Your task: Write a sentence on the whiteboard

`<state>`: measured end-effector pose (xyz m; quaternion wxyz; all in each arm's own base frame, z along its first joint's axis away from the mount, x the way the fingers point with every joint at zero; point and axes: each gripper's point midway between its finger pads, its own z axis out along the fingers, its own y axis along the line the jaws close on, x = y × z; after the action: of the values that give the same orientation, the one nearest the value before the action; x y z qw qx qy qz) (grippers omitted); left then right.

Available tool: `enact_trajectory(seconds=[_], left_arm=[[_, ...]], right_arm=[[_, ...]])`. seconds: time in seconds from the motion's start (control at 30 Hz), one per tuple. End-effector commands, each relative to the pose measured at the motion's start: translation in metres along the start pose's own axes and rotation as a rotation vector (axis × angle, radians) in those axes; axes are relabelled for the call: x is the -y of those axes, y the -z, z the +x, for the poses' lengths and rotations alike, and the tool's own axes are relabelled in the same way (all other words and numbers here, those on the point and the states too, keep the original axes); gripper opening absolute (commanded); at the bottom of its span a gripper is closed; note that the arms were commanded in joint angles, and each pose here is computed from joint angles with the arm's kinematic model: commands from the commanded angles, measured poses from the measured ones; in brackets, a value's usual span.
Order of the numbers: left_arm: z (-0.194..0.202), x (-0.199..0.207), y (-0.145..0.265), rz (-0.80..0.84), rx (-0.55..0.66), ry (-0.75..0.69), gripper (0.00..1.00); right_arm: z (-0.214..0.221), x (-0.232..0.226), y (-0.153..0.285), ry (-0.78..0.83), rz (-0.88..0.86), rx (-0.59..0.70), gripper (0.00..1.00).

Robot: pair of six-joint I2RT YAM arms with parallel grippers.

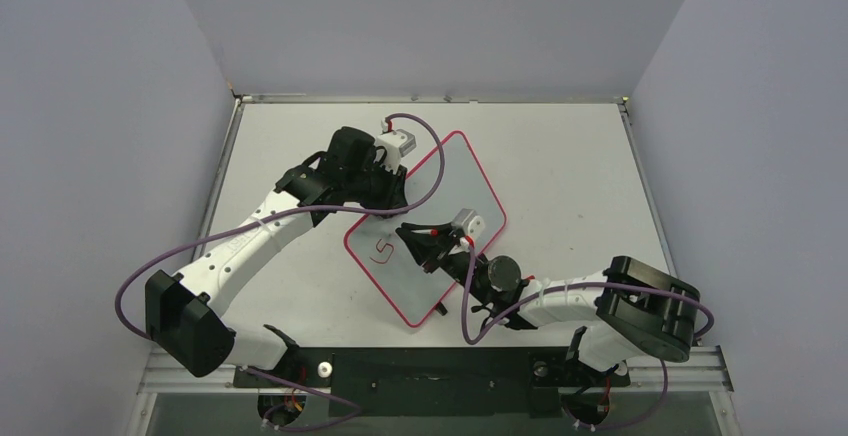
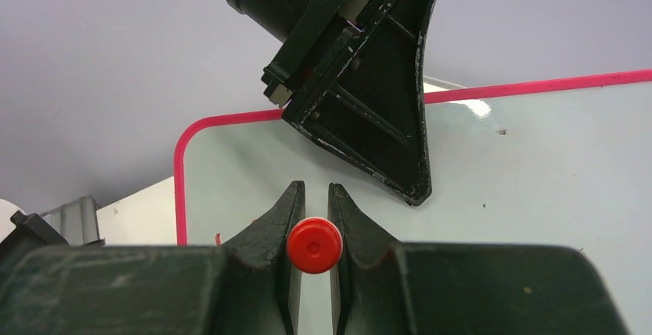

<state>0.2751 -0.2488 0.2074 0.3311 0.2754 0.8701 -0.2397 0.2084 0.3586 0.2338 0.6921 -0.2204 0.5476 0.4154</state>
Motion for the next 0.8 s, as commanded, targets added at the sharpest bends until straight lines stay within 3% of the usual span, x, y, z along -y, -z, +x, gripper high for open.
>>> enact_trajectory(seconds=[0.0,0.77], left_arm=[[0.016,-0.042,-0.003,-0.189,-0.055,-0.128,0.00],[0.016,-0.041,-0.004,-0.180,-0.056,-0.127,0.00]], right_arm=[[0.002,-0.003,0.004,0.001,-0.004,-0.002,0.00],[0.024,-0.002,0.025,0.027,0.021,-0.084,0.00]])
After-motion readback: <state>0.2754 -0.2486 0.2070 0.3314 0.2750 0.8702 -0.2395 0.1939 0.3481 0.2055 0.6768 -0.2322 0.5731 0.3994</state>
